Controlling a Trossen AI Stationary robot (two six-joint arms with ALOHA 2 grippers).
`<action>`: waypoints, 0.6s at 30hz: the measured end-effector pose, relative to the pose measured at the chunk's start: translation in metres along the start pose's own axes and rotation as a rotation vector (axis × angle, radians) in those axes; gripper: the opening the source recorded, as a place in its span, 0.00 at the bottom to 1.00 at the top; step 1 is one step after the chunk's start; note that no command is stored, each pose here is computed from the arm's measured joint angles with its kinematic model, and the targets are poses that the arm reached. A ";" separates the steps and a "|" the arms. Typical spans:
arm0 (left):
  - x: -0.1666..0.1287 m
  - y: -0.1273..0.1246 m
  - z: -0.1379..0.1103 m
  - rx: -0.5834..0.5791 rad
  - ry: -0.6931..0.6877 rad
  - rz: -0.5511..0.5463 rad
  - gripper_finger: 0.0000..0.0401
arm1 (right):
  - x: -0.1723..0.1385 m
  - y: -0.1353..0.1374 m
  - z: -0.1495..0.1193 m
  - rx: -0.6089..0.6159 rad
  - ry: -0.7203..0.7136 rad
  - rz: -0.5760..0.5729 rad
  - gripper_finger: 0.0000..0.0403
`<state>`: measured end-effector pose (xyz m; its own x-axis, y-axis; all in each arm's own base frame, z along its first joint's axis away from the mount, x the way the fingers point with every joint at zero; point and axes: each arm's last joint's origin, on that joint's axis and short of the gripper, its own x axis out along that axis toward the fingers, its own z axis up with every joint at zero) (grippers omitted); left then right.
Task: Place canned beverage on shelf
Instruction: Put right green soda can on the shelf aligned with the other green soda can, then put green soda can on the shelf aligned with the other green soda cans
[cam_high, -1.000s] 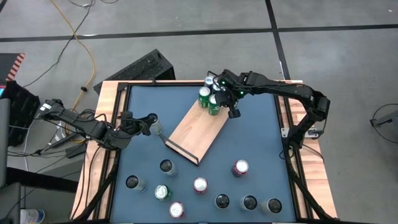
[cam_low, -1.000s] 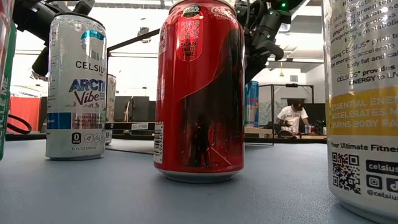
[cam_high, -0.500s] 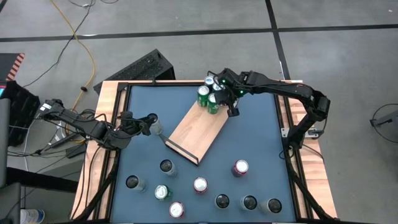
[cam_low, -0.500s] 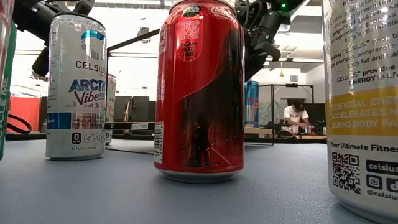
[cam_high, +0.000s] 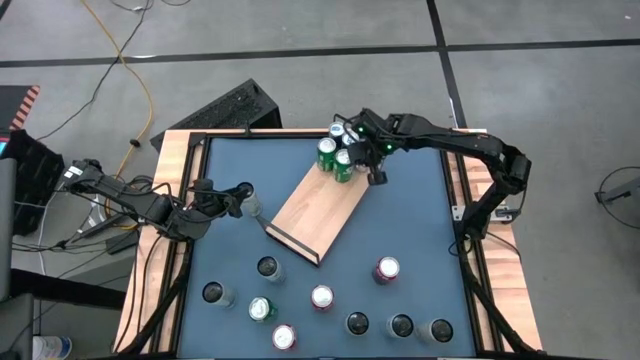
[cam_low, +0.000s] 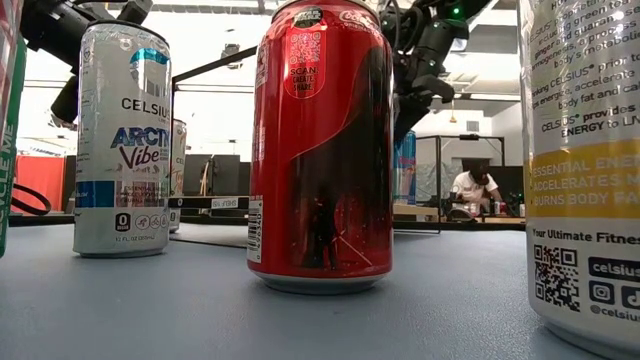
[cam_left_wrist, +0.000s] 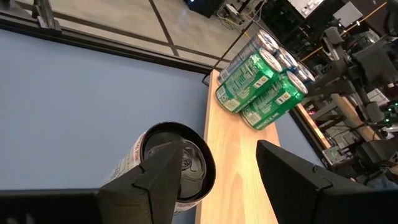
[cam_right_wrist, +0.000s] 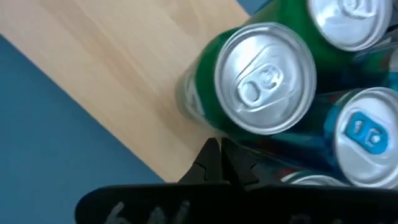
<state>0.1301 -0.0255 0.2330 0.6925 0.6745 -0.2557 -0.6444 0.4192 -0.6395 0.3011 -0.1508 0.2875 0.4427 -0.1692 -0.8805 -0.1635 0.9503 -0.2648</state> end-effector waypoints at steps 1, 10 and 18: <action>0.000 0.000 0.000 0.000 -0.002 0.001 0.48 | 0.000 -0.001 0.000 0.003 -0.006 -0.006 0.00; 0.000 0.000 0.001 0.000 -0.022 0.007 0.48 | 0.000 -0.007 -0.001 0.017 -0.020 -0.036 0.00; 0.000 0.000 0.001 -0.003 -0.017 0.006 0.48 | -0.004 -0.004 0.000 0.029 0.008 -0.064 0.00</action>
<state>0.1298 -0.0251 0.2333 0.6832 0.6873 -0.2467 -0.6471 0.4133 -0.6406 0.2998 -0.1537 0.2919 0.4442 -0.2316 -0.8655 -0.1095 0.9448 -0.3090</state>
